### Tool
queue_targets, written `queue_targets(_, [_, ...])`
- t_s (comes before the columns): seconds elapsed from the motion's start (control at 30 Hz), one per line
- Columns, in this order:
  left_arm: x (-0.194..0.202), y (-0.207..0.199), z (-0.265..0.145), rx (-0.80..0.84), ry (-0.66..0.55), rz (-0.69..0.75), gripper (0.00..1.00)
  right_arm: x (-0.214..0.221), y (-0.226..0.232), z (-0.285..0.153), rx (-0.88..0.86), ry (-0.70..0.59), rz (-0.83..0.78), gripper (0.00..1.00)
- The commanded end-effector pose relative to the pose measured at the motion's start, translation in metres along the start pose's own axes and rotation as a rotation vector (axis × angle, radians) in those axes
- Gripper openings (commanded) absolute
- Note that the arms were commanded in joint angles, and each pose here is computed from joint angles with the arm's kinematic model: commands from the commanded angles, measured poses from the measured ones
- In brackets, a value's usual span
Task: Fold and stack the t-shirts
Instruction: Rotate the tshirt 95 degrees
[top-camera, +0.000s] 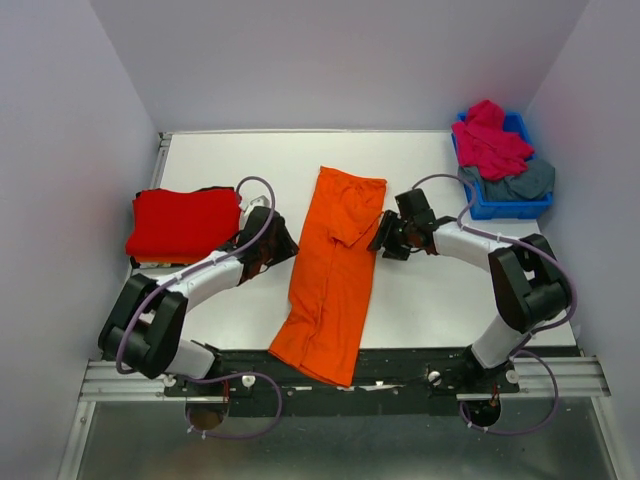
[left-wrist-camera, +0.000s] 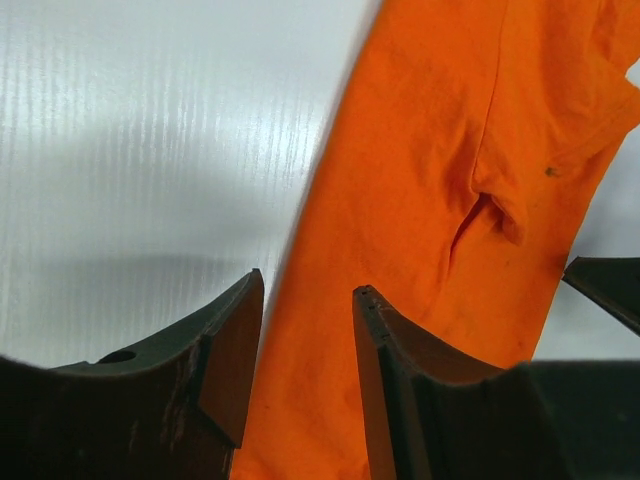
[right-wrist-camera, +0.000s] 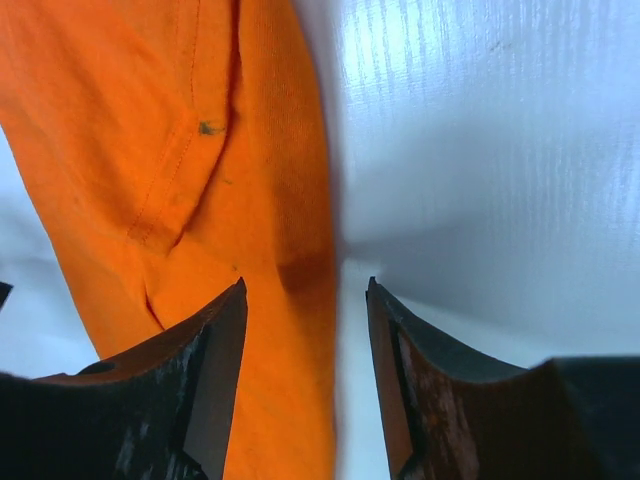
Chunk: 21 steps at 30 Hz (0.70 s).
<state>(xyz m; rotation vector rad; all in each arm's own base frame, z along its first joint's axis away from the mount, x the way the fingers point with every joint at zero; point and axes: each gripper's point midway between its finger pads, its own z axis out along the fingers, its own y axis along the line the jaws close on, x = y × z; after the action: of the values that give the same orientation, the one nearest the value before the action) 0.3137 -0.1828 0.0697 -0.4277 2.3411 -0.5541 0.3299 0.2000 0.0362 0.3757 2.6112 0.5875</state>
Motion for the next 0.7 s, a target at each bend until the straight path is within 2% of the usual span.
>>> queue_targets(0.0, [0.002,-0.011,0.012,0.046,0.038,0.028,0.53,-0.005,0.018,0.001,-0.105,-0.023,0.020,0.56])
queue_targets(0.2, [0.003,-0.008,0.031,0.012,0.069,0.041,0.48,0.000,0.010,0.015,-0.062,0.015,0.021,0.45])
queue_targets(0.33, [0.006,-0.001,0.041,-0.022,0.086,0.048,0.48,-0.004,0.005,0.021,-0.020,0.019,0.022,0.43])
queue_targets(0.4, [0.008,0.000,0.046,-0.026,0.097,0.050,0.47,-0.005,0.005,0.023,-0.012,0.020,0.012,0.35])
queue_targets(0.47, [0.010,-0.001,0.051,-0.026,0.108,0.053,0.41,-0.009,0.004,0.024,0.009,0.018,0.006,0.17])
queue_targets(0.53, [0.009,-0.003,0.056,-0.029,0.114,0.058,0.31,-0.016,0.002,0.026,0.037,0.009,-0.006,0.04])
queue_targets(0.67, [0.007,0.002,0.071,-0.079,0.129,0.077,0.06,-0.033,0.002,0.028,0.066,0.001,-0.021,0.01])
